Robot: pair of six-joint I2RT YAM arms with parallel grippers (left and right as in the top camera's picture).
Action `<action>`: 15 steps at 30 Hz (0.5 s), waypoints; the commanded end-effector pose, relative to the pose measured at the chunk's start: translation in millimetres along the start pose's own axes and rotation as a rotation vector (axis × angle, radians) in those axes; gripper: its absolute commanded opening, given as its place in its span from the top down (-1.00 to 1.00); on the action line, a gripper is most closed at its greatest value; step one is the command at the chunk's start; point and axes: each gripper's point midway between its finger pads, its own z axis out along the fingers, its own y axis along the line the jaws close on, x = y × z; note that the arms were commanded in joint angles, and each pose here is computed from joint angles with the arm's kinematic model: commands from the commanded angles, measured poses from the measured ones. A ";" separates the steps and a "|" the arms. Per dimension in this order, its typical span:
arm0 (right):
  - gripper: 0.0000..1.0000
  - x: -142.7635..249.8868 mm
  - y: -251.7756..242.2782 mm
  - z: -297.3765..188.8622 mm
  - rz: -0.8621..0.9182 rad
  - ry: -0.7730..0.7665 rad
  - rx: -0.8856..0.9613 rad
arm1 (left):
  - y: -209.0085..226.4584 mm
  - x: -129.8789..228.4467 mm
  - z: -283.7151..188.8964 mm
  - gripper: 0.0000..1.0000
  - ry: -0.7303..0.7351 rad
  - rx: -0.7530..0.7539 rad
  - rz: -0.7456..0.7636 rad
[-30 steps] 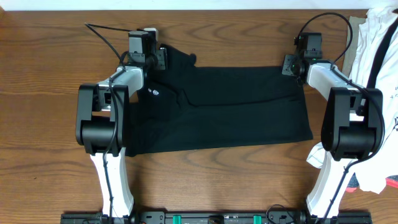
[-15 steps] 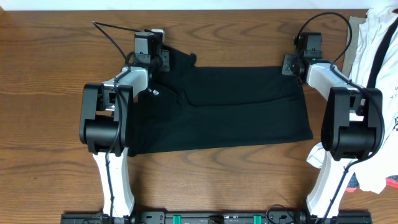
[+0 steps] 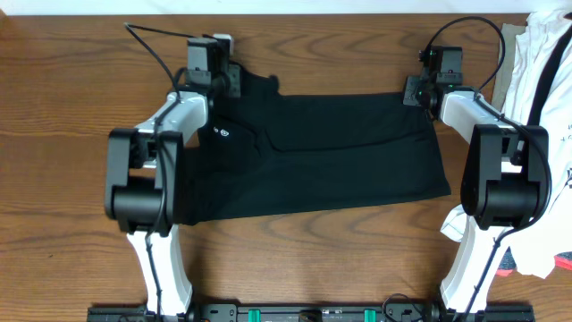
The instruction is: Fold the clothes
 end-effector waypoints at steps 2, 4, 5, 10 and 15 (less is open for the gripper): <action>0.98 -9.0 2.2 -6.6 -0.033 -0.020 -0.032 | 14.7 -34.1 -32.3 0.88 -0.057 -0.028 -0.011; 0.98 -15.5 4.0 -14.7 -0.047 -0.034 -0.035 | 19.2 -33.4 -39.7 0.88 -0.041 -0.035 -0.020; 0.98 -18.5 5.4 -19.7 -0.049 -0.039 -0.037 | 21.0 -33.1 -44.6 0.88 -0.032 -0.039 -0.024; 0.98 -28.7 8.5 -41.8 -0.078 -0.052 -0.053 | 19.2 -33.2 -68.5 0.88 0.004 -0.043 -0.027; 0.98 -31.8 18.3 -63.4 -0.128 -0.045 -0.105 | 14.9 -27.1 -93.5 0.87 0.059 -0.045 -0.031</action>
